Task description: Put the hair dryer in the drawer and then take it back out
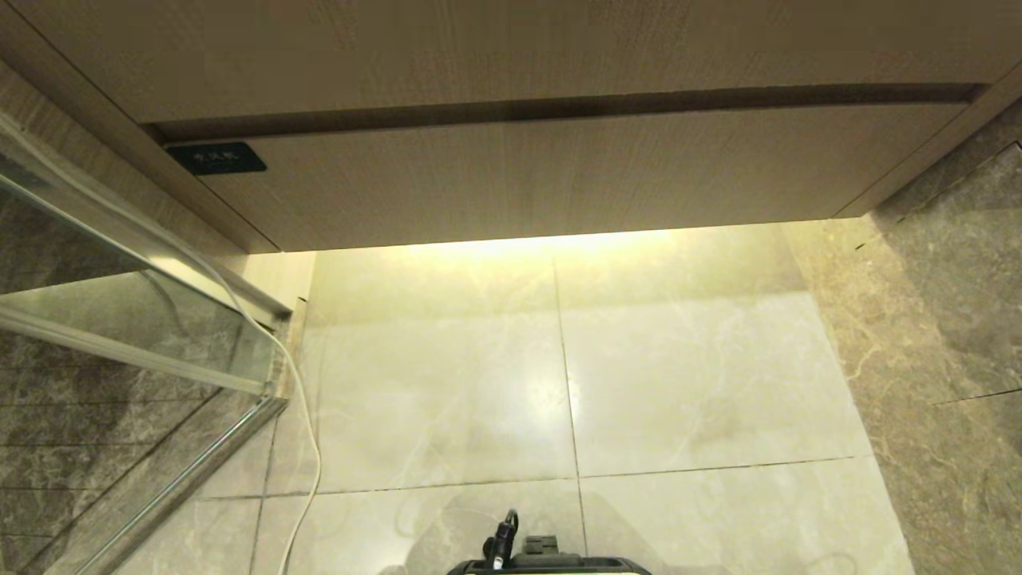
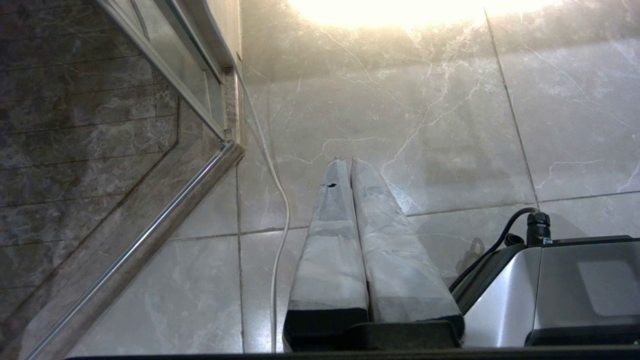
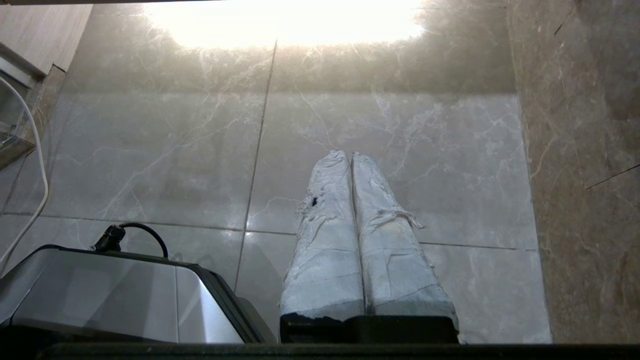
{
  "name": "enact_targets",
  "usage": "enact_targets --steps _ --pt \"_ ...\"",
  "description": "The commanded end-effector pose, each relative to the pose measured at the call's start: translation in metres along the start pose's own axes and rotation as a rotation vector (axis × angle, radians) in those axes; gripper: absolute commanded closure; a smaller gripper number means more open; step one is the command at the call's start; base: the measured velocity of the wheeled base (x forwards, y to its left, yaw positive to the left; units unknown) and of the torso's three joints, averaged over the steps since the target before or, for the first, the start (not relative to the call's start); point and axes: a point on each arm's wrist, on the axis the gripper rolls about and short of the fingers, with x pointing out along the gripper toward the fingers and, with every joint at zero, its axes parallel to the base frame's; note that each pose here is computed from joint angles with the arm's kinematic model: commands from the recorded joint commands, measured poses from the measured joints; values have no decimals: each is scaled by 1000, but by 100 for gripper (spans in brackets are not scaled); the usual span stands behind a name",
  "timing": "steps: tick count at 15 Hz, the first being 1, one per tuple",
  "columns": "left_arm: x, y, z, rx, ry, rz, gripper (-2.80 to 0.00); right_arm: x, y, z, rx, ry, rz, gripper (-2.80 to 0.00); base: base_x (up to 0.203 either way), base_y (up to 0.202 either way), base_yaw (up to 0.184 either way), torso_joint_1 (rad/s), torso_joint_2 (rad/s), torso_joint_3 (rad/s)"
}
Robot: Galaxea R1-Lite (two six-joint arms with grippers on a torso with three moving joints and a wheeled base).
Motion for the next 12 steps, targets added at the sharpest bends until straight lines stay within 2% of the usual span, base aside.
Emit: enact_targets --steps 1,12 --pt "0 0 0 0 1 -1 0 -1 0 -12 0 1 1 0 0 0 0 0 0 0" --pt "0 0 0 0 1 1 0 -1 0 -12 -12 4 5 0 0 0 0 0 0 0"
